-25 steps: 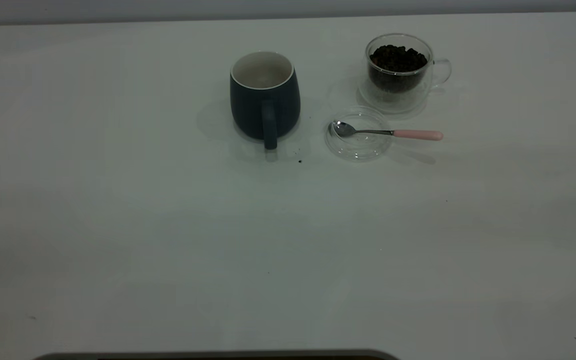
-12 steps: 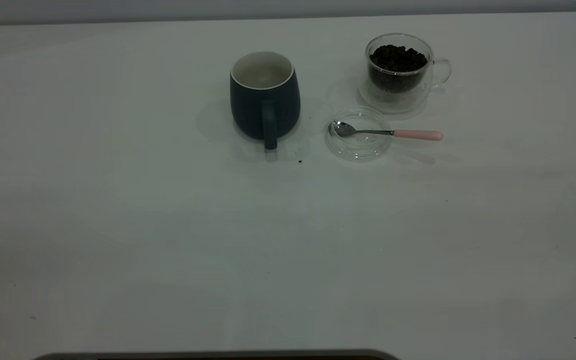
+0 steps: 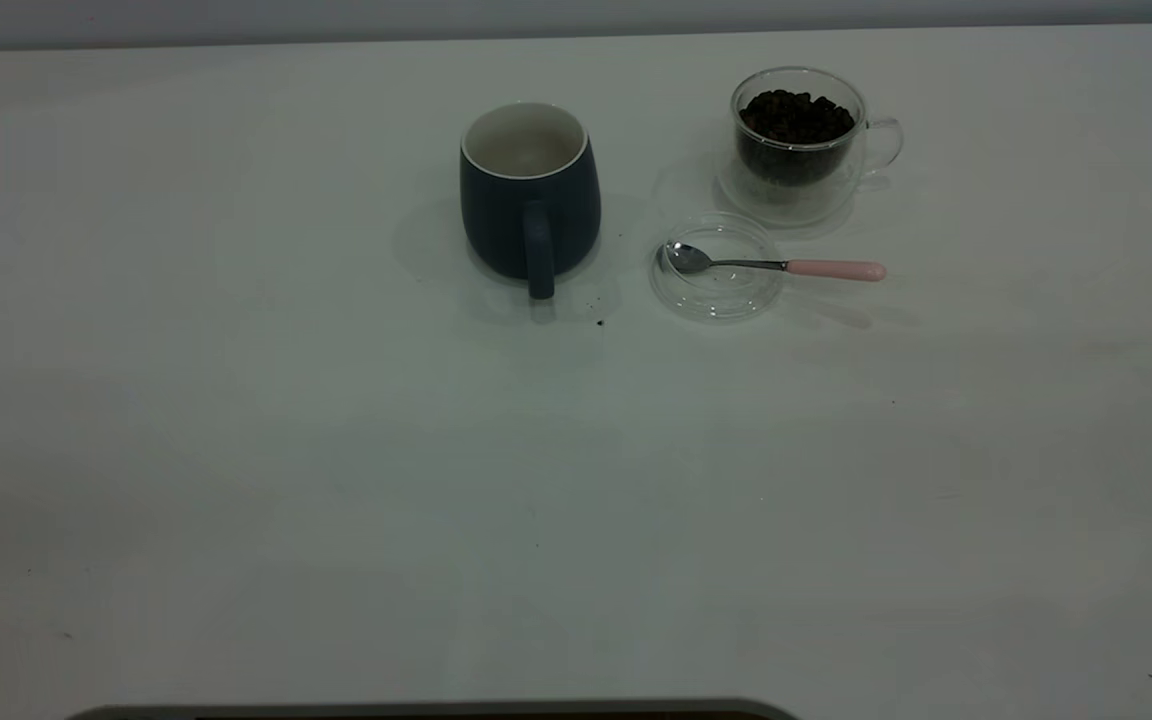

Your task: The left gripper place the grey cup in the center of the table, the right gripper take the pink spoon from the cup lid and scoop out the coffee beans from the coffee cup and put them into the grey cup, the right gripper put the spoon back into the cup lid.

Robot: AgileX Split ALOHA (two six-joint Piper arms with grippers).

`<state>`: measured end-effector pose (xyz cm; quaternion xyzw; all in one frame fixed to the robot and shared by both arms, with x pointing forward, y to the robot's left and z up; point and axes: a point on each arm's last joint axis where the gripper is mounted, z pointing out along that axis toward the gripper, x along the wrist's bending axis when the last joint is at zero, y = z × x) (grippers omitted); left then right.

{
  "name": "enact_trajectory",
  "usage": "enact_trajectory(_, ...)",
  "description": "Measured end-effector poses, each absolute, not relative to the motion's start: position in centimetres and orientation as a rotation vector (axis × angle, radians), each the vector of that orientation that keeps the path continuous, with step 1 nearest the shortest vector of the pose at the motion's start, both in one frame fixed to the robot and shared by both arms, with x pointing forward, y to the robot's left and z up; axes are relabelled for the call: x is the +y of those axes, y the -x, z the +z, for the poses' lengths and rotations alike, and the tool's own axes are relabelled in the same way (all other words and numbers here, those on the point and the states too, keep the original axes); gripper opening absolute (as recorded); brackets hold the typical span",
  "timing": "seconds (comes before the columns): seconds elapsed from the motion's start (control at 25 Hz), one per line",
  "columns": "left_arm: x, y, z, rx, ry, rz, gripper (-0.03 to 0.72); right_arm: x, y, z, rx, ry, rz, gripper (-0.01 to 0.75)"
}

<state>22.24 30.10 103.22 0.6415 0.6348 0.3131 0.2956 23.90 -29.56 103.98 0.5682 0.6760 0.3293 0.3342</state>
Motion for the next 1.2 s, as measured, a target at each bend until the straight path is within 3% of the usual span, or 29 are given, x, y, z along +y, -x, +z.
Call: enact_trajectory(1.2,30.1,-22.24,103.22,1.69,-1.705,0.832,0.565,-30.2,-23.93,103.97,1.643,-1.614,0.852,0.591)
